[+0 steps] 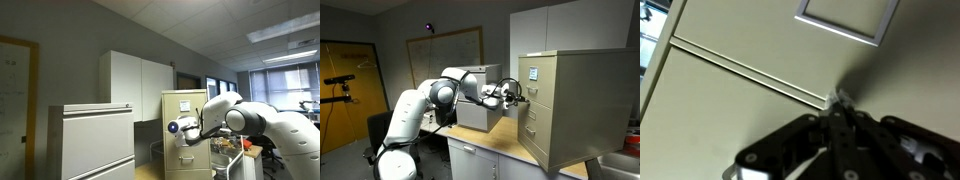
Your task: Close the bottom drawer of the right cabinet
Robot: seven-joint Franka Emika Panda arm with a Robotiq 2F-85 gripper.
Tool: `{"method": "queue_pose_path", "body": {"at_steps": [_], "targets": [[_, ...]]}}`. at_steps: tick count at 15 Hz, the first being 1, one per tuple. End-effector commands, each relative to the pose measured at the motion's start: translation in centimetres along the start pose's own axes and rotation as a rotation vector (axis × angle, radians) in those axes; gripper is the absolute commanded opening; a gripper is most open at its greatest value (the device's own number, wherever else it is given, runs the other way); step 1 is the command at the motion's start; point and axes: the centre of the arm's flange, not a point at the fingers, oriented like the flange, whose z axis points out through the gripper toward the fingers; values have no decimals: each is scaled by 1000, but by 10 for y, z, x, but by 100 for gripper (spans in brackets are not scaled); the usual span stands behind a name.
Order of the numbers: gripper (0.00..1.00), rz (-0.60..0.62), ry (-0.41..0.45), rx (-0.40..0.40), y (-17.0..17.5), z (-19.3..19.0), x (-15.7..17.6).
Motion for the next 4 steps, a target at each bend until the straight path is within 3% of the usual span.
{"method": "queue_pose_path", "body": {"at_steps": [1,4], "targets": [[0,86,-13,-72,5,56,52],[0,152,-122,0,8,56,67]]}}
